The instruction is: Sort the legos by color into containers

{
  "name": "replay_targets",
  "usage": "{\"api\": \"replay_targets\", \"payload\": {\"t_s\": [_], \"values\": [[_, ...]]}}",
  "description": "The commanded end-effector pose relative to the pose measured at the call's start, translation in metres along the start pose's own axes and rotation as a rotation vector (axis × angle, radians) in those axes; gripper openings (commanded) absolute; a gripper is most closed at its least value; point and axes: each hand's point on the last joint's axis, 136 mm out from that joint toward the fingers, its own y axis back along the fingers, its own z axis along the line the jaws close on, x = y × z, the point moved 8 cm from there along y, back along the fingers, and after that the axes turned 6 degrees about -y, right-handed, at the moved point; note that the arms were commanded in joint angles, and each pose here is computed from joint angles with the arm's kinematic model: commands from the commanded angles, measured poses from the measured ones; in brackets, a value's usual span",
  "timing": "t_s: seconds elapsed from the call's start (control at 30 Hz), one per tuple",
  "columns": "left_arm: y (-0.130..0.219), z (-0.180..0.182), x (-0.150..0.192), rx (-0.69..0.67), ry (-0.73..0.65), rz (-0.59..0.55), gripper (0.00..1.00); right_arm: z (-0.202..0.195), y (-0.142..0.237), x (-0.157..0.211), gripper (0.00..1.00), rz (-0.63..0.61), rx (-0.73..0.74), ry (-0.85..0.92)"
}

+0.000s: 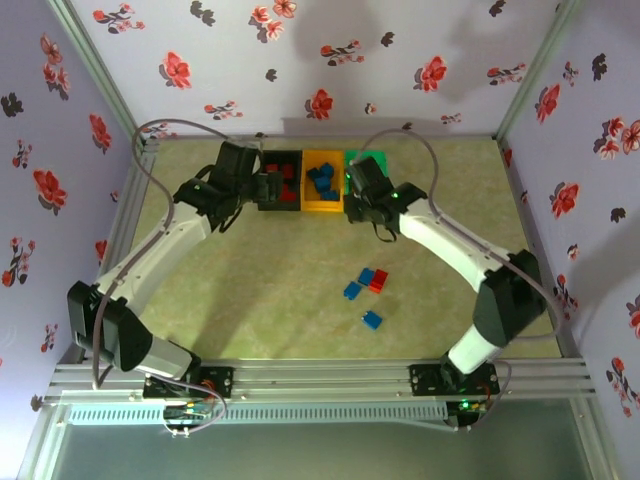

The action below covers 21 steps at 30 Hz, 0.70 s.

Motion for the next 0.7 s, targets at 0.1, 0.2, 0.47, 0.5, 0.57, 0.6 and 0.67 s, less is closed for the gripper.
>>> {"api": "replay_targets", "payload": {"t_s": [0.1,0.2,0.47,0.5,0.57,0.6,0.67], "values": [[0.017,0.009,0.014,-0.045,0.052,-0.008,0.81,0.047,-0.029,-0.056,0.16,-0.106,-0.182,0.038],[0.02,0.012,0.022,-0.055,0.073,0.005,0.81,0.063,-0.05,-0.07,0.16,-0.111,-0.235,0.041],[0.028,0.019,0.035,-0.082,0.096,0.023,0.81,0.098,-0.098,-0.096,0.17,-0.13,-0.356,0.016],[0.029,0.02,0.035,-0.086,0.093,0.025,0.81,0.101,-0.104,-0.098,0.17,-0.132,-0.373,0.008],[0.031,0.02,0.035,-0.087,0.091,0.025,0.81,0.108,-0.115,-0.103,0.18,-0.141,-0.398,-0.01],[0.031,0.02,0.035,-0.088,0.09,0.026,0.81,0.11,-0.12,-0.105,0.18,-0.141,-0.405,-0.015],[0.031,0.02,0.034,-0.088,0.093,0.026,0.81,0.115,-0.131,-0.109,0.2,-0.138,-0.407,-0.024]]}}
